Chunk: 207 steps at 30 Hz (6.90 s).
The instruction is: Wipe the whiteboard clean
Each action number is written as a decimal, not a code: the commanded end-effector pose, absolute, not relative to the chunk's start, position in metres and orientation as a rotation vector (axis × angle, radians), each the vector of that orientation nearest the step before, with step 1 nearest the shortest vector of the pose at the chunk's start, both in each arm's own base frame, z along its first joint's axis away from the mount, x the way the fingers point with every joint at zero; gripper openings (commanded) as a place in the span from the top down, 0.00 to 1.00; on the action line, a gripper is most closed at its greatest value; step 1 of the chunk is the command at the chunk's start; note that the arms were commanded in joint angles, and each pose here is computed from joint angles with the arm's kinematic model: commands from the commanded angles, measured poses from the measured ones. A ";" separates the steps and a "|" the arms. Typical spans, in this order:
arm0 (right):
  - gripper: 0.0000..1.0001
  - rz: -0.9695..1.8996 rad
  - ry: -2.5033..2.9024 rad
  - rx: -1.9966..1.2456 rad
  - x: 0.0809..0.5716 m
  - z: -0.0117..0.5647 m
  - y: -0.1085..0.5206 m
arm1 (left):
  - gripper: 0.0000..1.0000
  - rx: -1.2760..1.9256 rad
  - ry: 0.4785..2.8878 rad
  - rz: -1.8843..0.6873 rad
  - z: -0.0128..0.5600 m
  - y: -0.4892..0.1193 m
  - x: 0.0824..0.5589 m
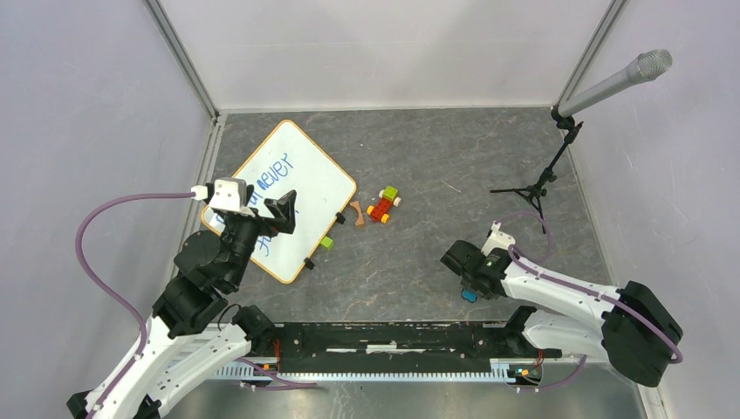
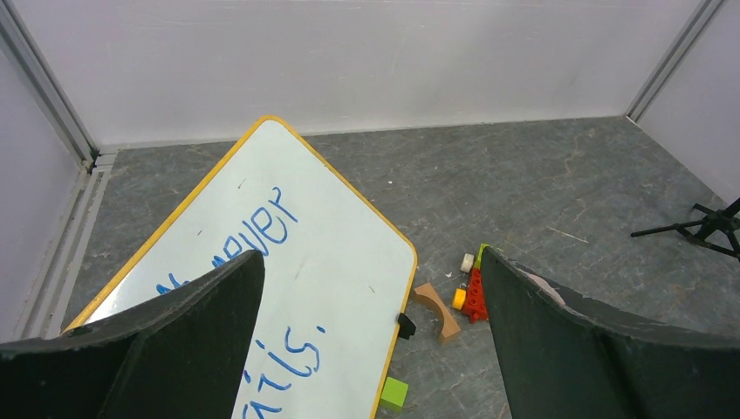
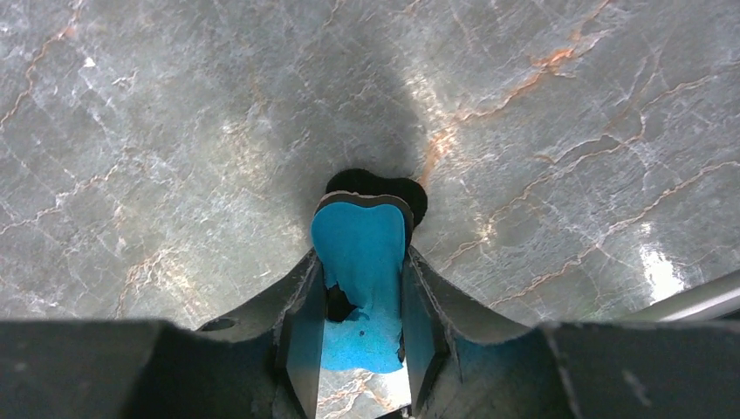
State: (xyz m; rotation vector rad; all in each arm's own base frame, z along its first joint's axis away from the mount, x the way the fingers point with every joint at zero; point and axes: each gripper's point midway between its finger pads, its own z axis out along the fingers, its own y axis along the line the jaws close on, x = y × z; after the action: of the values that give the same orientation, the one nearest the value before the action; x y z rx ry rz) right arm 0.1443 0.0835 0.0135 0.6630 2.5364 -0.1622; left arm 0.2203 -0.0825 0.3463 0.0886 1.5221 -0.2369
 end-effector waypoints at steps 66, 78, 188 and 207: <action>0.63 0.820 1.393 -1.005 0.307 0.197 0.573 | 0.20 -0.456 2.144 -0.160 0.245 0.029 0.427; 0.50 0.738 1.462 -0.998 0.316 0.178 0.579 | 0.32 -0.498 2.189 -0.265 0.226 0.015 0.425; 0.77 0.571 1.677 -0.810 0.333 0.131 0.553 | 0.67 -0.513 2.224 -0.297 0.214 0.011 0.424; 0.77 0.492 1.478 -1.070 0.289 0.141 0.564 | 0.67 -0.512 2.220 -0.303 0.215 0.010 0.424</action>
State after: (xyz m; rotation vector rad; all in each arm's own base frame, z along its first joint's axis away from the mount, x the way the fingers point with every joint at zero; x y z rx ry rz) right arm 0.3348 0.5322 0.1302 -0.8643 1.6240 0.4918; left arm 0.4301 0.0234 0.2186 -0.4710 2.1910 -0.2202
